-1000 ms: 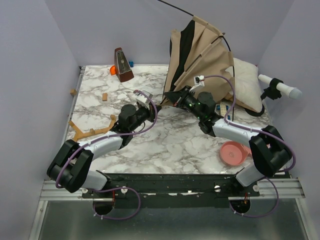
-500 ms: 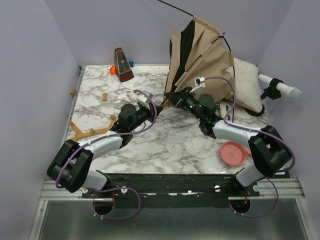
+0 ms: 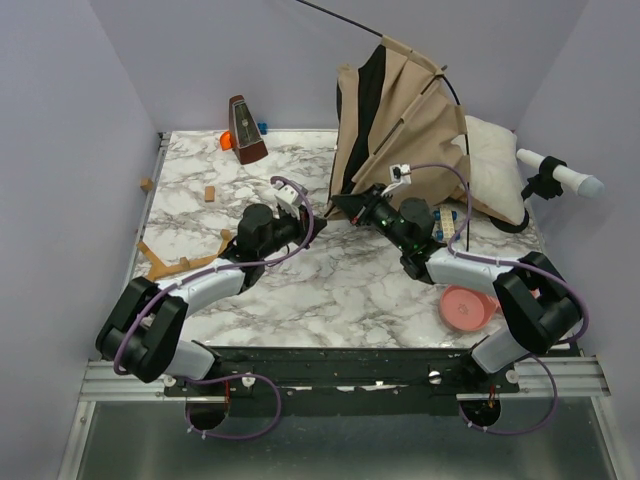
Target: Set up the pet tent
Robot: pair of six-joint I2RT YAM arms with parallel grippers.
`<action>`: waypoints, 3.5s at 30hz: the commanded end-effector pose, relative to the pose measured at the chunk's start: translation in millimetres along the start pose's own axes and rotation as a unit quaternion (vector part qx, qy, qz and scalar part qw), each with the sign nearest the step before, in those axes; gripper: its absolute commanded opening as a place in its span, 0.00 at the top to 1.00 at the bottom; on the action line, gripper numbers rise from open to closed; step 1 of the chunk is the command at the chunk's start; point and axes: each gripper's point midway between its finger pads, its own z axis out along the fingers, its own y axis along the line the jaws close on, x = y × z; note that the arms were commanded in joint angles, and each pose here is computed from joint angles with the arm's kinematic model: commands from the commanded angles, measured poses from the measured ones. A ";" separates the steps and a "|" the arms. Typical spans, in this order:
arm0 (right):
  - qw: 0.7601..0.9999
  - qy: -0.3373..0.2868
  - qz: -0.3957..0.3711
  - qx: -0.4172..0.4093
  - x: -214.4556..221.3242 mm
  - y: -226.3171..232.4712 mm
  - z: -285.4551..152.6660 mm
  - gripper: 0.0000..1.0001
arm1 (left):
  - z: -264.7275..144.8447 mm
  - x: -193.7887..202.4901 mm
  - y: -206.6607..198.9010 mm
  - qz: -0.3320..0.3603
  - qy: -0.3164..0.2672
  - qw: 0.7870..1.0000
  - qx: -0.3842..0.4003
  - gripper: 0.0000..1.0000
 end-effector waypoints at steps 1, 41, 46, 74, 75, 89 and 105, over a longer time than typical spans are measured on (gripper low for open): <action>0.997 0.033 -0.023 0.073 27.0 -48.6 -12.2 1.00 | 4.8 -40.1 -17.1 0.003 -0.044 0.997 0.056 0.81; 0.997 0.040 -0.009 0.072 23.8 -43.5 -3.0 1.00 | 16.1 7.5 2.0 0.035 0.059 0.997 -0.023 0.49; 0.996 0.041 -0.010 0.073 25.1 -44.1 -2.3 1.00 | 18.6 7.7 -1.5 0.035 0.060 0.997 -0.019 0.55; 0.997 0.031 -0.041 0.058 25.1 -44.2 -9.9 1.00 | 17.8 -18.5 -26.4 -0.008 0.024 1.000 0.013 1.00; 0.997 0.030 -0.041 0.054 25.2 -43.3 -11.5 1.00 | 17.6 -22.6 -28.3 -0.010 0.018 1.000 0.015 1.00; 0.997 -0.065 0.018 0.040 12.9 -25.2 -46.2 1.00 | 26.1 -60.2 -39.0 -0.081 -0.067 0.993 0.053 1.00; 0.999 -0.020 0.046 0.012 55.5 -21.1 -43.7 1.00 | 32.8 -85.7 -41.7 -0.109 -0.120 0.984 0.074 1.00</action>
